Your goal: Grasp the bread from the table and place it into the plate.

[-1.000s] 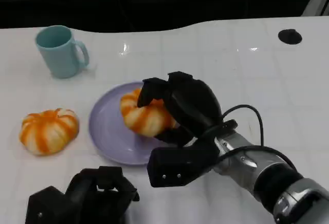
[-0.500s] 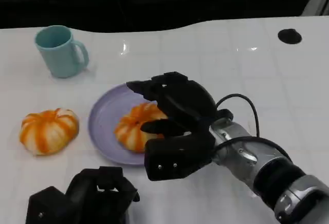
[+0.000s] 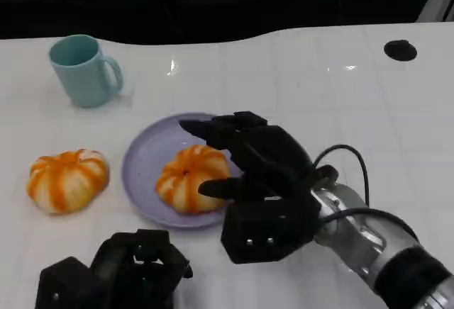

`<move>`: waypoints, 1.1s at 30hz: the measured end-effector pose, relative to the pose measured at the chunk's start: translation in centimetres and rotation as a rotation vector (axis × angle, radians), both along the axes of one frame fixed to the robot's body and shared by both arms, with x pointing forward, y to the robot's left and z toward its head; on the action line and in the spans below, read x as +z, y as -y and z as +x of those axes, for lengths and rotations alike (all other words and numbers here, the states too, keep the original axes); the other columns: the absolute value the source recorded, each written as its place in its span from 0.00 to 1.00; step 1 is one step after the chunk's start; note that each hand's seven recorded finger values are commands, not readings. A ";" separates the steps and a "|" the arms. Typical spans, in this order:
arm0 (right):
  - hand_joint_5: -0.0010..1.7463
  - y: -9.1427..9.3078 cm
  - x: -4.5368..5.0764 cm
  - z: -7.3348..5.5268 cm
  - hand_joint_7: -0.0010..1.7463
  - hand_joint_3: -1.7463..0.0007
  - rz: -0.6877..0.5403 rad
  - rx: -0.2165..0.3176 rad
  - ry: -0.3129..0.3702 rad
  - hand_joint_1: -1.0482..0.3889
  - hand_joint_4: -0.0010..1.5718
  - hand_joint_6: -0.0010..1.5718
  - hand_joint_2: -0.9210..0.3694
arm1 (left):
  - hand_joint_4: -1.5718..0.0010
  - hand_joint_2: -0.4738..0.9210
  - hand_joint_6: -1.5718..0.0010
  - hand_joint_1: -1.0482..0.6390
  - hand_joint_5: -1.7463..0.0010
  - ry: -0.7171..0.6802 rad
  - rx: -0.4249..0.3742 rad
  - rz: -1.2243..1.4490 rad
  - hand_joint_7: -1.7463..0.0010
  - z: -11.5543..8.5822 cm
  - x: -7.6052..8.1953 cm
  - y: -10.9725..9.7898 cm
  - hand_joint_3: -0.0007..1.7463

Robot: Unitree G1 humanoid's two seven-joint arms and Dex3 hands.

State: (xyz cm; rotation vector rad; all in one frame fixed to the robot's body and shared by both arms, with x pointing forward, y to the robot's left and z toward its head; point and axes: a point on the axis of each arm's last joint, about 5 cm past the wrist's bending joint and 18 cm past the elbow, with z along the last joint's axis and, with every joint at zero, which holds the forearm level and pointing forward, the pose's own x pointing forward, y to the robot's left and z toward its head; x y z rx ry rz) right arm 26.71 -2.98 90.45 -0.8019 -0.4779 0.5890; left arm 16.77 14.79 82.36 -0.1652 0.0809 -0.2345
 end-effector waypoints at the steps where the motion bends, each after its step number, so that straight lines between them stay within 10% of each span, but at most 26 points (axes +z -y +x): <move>1: 0.30 0.2 -0.09 -0.2 0.05 0.83 0.028 -0.001 -0.013 0.30 0.15 0.26 0.00 | 0.00 0.72 0.11 0.00 0.30 0.000 0.000 0.000 0.53 0.0 0.0 0.0 0.39; 8: 0.58 1.9 -0.32 -1.5 0.12 0.83 0.191 0.014 -0.077 0.32 0.17 0.35 0.00 | 0.00 0.72 0.10 0.00 0.30 0.001 0.000 0.000 0.52 0.1 0.0 0.0 0.39; 12: 0.79 2.9 -0.65 -2.5 0.39 0.84 0.282 0.010 -0.100 0.35 0.19 0.31 0.00 | 0.00 0.72 0.10 0.00 0.30 0.001 0.000 -0.001 0.53 0.1 0.0 0.0 0.38; 21: 0.95 5.5 -1.60 -4.4 0.80 0.82 0.456 0.003 -0.171 0.42 0.24 0.23 0.00 | 0.00 0.73 0.11 0.00 0.30 0.002 -0.005 0.001 0.53 0.1 0.0 0.1 0.38; 27: 1.00 6.9 -2.26 -5.1 0.80 0.79 0.496 0.011 -0.196 0.47 0.26 0.25 0.00 | 0.00 0.73 0.10 0.00 0.30 0.002 -0.006 0.000 0.53 0.1 0.0 0.1 0.38; 30: 1.00 7.5 -2.49 -5.4 0.77 0.40 0.502 0.012 -0.199 0.53 0.30 0.34 0.27 | 0.00 0.73 0.10 0.00 0.30 0.003 -0.007 -0.001 0.53 0.1 0.0 0.1 0.38; 33: 1.00 8.3 -2.81 -6.0 0.79 0.37 0.504 0.008 -0.190 0.52 0.31 0.36 0.29 | 0.00 0.73 0.09 0.00 0.30 0.002 -0.007 -0.001 0.53 0.1 0.0 0.1 0.38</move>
